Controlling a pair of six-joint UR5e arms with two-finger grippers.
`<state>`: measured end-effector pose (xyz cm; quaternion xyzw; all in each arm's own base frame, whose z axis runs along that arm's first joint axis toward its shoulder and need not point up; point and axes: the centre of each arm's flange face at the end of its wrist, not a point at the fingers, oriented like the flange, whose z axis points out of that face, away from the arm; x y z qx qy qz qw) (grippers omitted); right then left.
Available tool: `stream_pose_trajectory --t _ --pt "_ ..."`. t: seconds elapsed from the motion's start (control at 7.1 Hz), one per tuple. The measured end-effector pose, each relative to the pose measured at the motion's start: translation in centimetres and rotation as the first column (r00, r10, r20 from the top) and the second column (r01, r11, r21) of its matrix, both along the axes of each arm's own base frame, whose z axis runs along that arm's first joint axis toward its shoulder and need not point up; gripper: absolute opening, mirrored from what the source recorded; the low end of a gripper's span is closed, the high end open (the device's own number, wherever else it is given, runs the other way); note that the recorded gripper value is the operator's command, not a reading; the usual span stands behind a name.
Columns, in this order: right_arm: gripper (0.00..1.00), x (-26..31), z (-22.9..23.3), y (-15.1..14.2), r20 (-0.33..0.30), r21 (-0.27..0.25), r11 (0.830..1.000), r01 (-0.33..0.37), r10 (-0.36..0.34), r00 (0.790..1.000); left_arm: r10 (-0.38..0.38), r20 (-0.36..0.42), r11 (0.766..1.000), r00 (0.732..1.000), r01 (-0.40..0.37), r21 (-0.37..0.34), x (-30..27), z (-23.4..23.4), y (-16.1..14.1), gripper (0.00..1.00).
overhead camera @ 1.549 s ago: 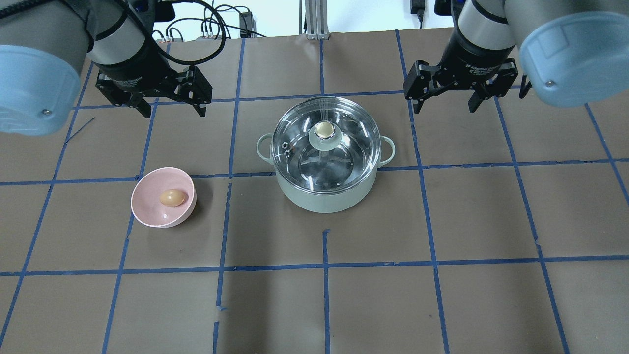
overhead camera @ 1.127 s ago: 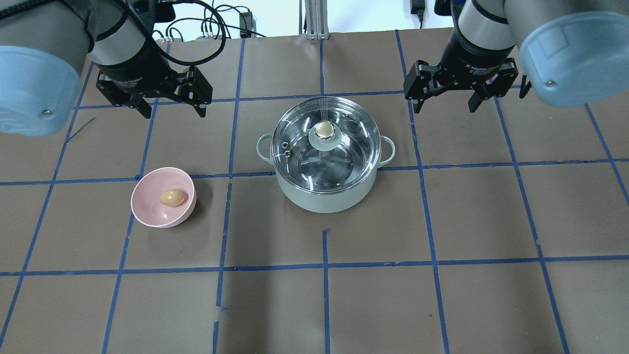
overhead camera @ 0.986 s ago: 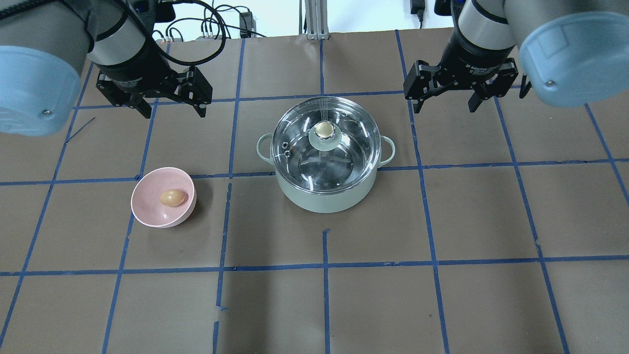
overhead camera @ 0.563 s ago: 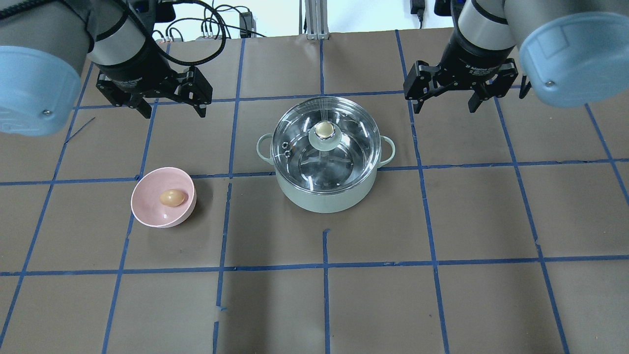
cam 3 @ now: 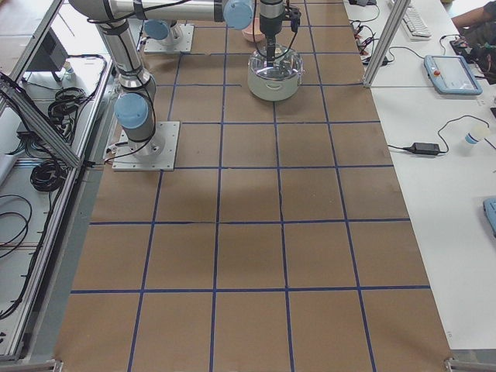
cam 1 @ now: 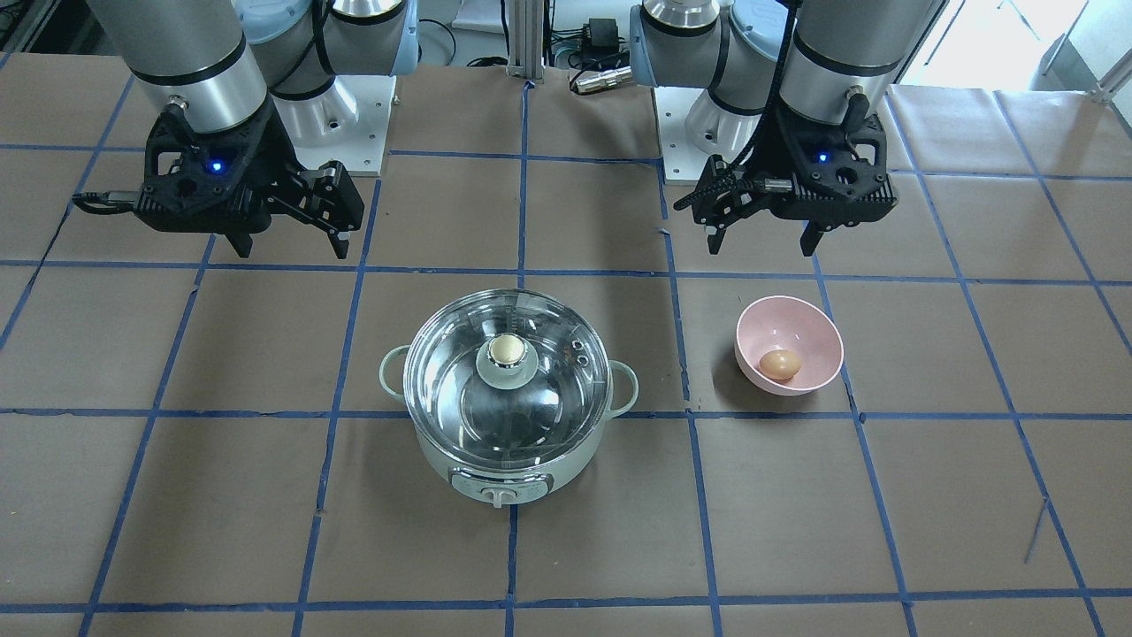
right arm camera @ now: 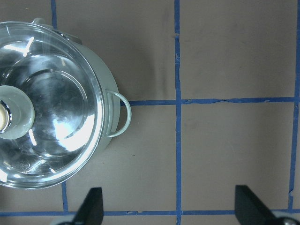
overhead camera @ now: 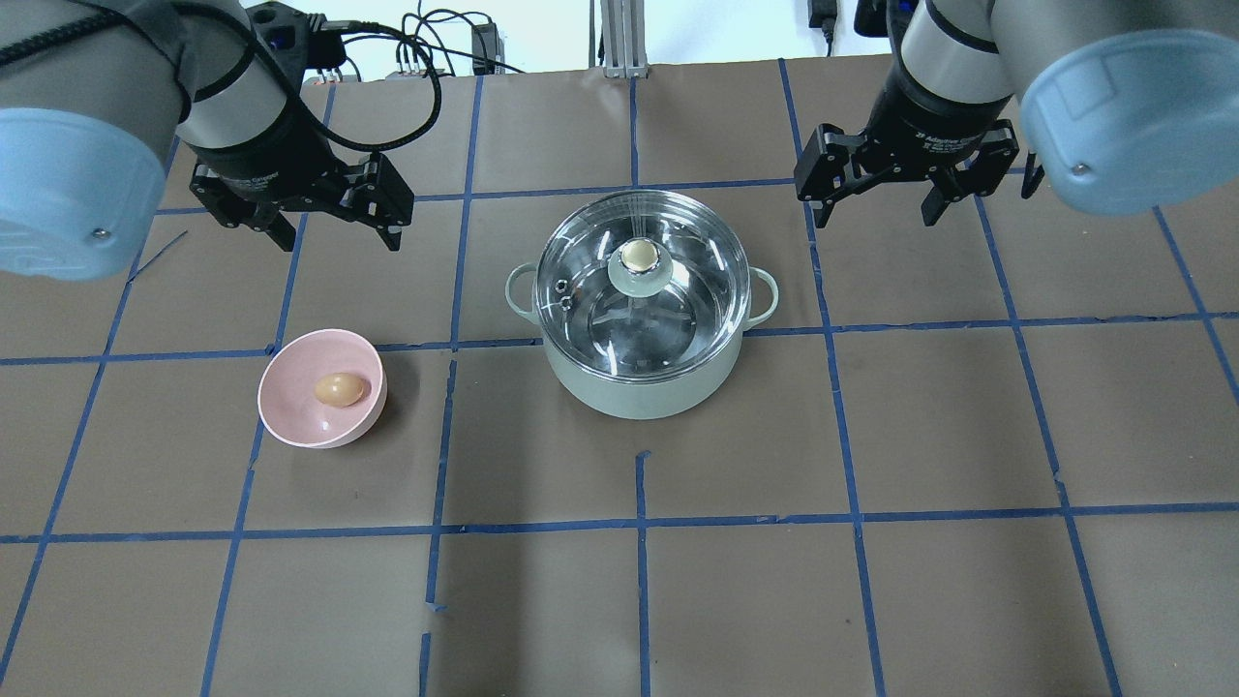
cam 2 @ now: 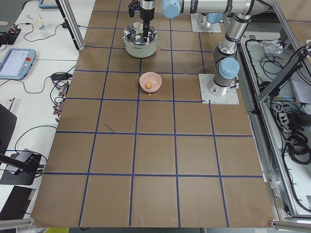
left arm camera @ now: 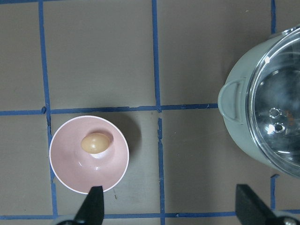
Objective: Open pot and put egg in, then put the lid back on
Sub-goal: 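Move the left gripper down over the egg in the pink bowl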
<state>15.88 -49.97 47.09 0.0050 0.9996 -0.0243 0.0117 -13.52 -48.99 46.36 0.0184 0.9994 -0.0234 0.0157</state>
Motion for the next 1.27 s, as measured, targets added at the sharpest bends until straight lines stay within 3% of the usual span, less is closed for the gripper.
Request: stream_pose_trajectory --t 0.42,0.7,0.99,1.27 --pt "1.00 0.0 -0.1 0.1 0.000 0.001 1.000 0.000 0.000 1.000 0.067 0.003 0.994 0.998 -0.067 0.090 3.6 -6.6 0.4 0.98" --pt "1.00 0.0 -0.2 0.0 0.000 0.003 1.000 0.000 0.000 1.000 0.031 -0.003 0.992 1.000 -0.030 0.122 6.7 -13.3 1.4 0.99" --pt "1.00 0.0 -0.2 0.0 0.000 0.002 1.000 0.000 0.000 1.000 -0.157 0.015 0.977 0.987 0.153 0.145 8.1 -18.6 2.3 0.99" --pt "1.00 0.0 -0.2 0.1 0.000 0.003 1.000 0.000 0.000 1.000 -0.376 0.033 0.908 0.926 0.361 0.212 9.2 -20.8 2.1 0.99"
